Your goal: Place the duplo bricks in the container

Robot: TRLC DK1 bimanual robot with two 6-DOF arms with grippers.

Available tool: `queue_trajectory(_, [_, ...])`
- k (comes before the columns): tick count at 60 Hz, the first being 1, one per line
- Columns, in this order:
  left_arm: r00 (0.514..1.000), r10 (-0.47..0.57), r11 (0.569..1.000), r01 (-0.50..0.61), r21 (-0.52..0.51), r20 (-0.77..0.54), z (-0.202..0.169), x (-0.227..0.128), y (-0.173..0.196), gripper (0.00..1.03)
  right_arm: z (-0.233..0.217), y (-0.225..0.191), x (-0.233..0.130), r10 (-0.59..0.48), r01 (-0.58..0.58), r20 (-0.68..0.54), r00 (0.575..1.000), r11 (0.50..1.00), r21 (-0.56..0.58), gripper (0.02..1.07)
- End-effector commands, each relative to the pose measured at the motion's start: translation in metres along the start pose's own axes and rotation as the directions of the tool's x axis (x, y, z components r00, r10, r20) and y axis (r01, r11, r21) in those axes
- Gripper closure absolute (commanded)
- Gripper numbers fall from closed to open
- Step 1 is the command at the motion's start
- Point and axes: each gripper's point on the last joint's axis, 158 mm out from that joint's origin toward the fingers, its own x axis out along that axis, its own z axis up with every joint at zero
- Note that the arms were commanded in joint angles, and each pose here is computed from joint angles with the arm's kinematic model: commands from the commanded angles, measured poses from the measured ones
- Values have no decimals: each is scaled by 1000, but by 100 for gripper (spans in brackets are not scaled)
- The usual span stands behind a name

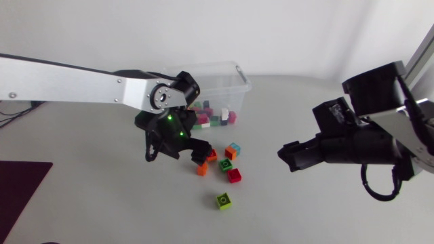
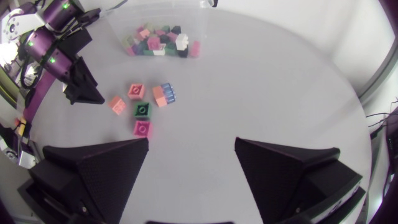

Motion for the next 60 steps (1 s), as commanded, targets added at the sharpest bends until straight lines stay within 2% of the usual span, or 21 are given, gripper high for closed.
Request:
queue_trajectory(1, [1000,-7,999,6,-35,-18,8,14,-7,10,0,5,9,12,-12,-24,1000,1000,20,7])
queue_trajectory(9, [999,-5,1000,4,-23,-37,12,29,-18,12,-6,5,21,12,-10,-50,999,999,31,7])
queue_trajectory(22, [999,13,998,-16,-56,-50,18,47,-17,27,-11,10,31,13,-11,-85,996,1000,24,7])
queue_trajectory(28, [996,45,997,-49,-62,-73,15,59,-12,28,-15,16,38,12,-11,-100,995,1000,7,7])
queue_trajectory(31, [996,50,996,-56,-74,-75,15,62,-10,35,-18,20,41,13,-14,-112,994,1000,-5,7])
queue_trajectory(45, [993,83,994,-89,-70,-87,10,67,-8,49,-25,34,54,2,-10,-140,990,998,-56,7])
queue_trajectory(52, [992,86,993,-92,-72,-87,7,66,-7,61,-29,39,61,7,-19,-164,986,997,-70,8])
queue_trajectory(55, [993,85,993,-91,-72,-81,8,64,-8,66,-31,41,66,12,-26,-173,985,997,-77,11])
queue_trajectory(60, [994,83,993,-89,-73,-74,9,60,-6,71,-33,46,74,26,-42,-195,981,996,-78,12])
